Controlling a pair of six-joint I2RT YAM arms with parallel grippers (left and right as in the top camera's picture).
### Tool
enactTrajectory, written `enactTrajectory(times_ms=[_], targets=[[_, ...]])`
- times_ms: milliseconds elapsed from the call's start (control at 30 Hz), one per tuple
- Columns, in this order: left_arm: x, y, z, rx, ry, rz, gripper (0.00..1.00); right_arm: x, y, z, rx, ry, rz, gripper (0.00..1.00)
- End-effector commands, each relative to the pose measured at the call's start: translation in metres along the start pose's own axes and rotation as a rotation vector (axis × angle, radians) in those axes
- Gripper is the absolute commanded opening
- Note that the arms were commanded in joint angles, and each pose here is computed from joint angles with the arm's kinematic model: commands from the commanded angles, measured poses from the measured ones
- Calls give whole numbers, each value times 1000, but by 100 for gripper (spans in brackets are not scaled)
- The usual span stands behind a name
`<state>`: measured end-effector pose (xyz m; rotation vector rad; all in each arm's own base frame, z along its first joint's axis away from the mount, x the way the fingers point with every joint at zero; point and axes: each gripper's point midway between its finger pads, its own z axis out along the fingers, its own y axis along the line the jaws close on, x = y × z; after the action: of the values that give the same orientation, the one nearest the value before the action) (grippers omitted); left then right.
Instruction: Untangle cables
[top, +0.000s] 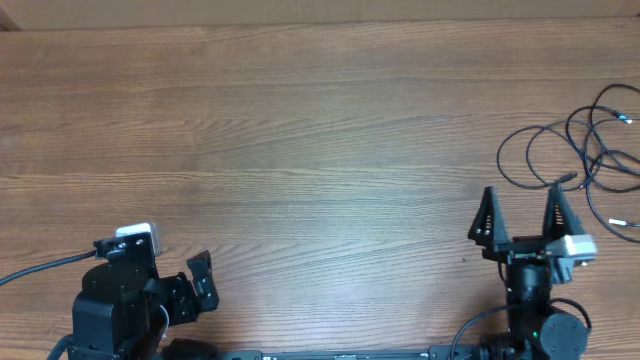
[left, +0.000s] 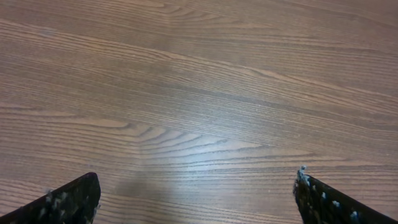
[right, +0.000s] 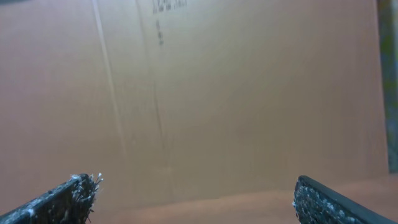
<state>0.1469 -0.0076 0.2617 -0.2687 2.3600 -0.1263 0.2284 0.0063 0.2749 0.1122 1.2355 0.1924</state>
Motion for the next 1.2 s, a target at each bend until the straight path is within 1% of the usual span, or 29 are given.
enactTrajectory(times_ms=[0,67,267,367,400,1167], targets=[[-1,2,-1,-10,-12,-1,100,17,-1,-1,-13,25,-54,100],[-1,2,-1,-10,-12,-1,100,30,-3,-2,-8,52,-73,100],[-1,2,-1,-10,-12,-1,99,69,-11,-7,13,207,-104,100],[-1,2,-1,-10,-13,-1,99,100,-16,-16,24,340,-105,100],[-1,2,-1,-10,-13,-1,100,105,-15,-18,17,360,-103,100],[-1,2,-1,-10,-12,-1,100,105,-14,-18,13,359,-102,100]])
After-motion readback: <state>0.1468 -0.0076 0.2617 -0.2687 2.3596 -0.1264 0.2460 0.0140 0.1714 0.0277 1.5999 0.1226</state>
